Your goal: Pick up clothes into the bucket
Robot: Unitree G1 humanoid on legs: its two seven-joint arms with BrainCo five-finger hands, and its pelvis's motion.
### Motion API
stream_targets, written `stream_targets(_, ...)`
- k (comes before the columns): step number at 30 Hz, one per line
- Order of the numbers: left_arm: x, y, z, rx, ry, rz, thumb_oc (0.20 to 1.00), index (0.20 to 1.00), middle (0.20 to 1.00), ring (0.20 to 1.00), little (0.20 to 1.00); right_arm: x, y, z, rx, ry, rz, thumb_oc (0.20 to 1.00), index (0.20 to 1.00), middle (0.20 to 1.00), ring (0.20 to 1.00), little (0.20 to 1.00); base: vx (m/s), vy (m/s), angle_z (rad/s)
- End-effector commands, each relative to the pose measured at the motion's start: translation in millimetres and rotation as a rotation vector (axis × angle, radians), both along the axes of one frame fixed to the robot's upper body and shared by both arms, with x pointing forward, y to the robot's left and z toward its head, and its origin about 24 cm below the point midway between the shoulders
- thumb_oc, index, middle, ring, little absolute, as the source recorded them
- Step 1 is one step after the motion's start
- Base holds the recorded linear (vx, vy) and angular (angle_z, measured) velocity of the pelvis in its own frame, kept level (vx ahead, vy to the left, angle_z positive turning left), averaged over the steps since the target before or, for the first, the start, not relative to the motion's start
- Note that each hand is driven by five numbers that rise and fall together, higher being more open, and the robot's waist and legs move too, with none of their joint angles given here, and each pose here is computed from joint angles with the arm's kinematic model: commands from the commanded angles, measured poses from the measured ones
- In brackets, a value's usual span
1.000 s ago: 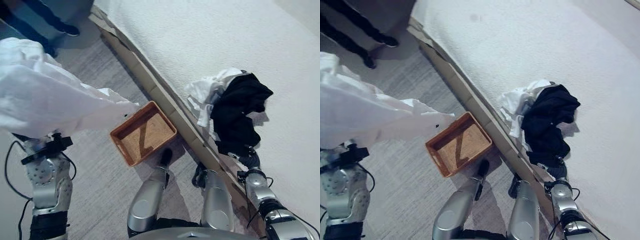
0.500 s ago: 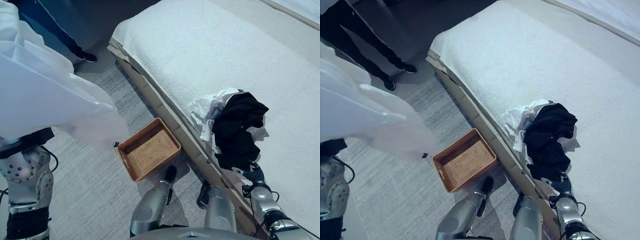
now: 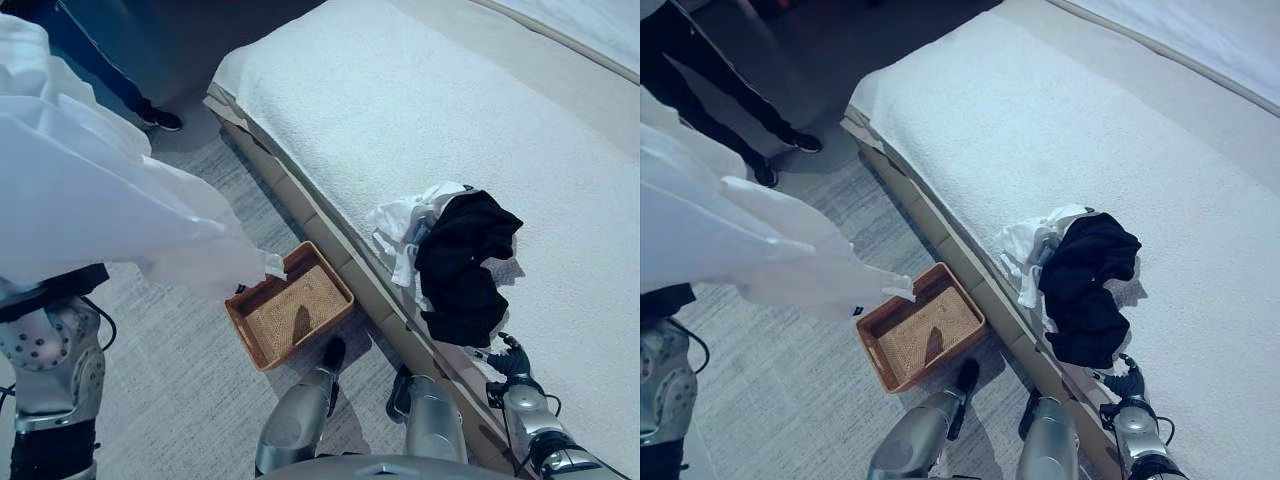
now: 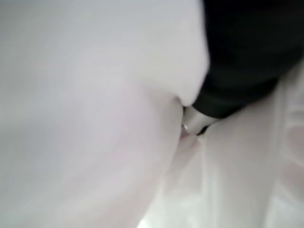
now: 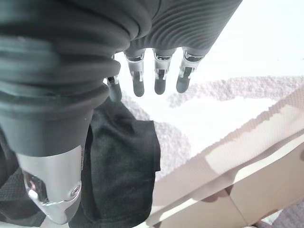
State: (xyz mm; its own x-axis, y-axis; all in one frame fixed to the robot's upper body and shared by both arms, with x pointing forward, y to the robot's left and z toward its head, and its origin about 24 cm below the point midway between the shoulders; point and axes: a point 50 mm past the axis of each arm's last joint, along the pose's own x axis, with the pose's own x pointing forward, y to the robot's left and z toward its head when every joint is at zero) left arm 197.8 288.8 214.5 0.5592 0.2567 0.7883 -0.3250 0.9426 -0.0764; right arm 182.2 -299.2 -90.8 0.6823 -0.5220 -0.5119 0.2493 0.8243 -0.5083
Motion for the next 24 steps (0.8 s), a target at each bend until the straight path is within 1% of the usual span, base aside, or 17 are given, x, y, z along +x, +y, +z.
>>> stream_targets(1, -4.1, 10.4, 6.5, 0.035, -0.005, 0.013, 0.2, 0.2, 0.2, 0.2, 0.2, 12.3, 0.2, 8.8, -0.013, -0.059, 0.01, 1.0, 1.0, 1.0, 1.0, 1.0, -0.02, 0.007, -0.13)
stream_targets(9, 14.6, 2.8, -27.6, -0.016, 0.177, -0.103, 0.2, 0.2, 0.2, 0.2, 0.2, 19.1, 2.9, 15.1, 0.001, -0.116, -0.001, 1.0, 1.0, 1.0, 1.0, 1.0, -0.01, 0.017, -0.07)
stream_targets(12, 19.1, -2.4, -35.7, -0.038, 0.208, -0.14, 0.2, 0.2, 0.2, 0.2, 0.2, 23.0, 5.7, 17.9, 0.01, -0.144, -0.001, 1.0, 1.0, 1.0, 1.0, 1.0, 0.0, 0.016, -0.2)
stream_targets(15, 25.6, -11.1, -47.8, -0.053, 0.264, -0.194, 0.2, 0.2, 0.2, 0.2, 0.2, 34.1, 11.8, 27.9, 0.028, -0.222, 0.012, 1.0, 1.0, 1.0, 1.0, 1.0, -0.01, 0.035, -0.1)
stream_targets(24, 32.1, -14.9, -57.5, -0.093, 0.296, -0.226, 0.2, 0.2, 0.2, 0.2, 0.2, 47.1, 19.6, 39.4, 0.033, -0.299, 0.034, 1.0, 1.0, 1.0, 1.0, 1.0, 0.0, 0.017, -0.19)
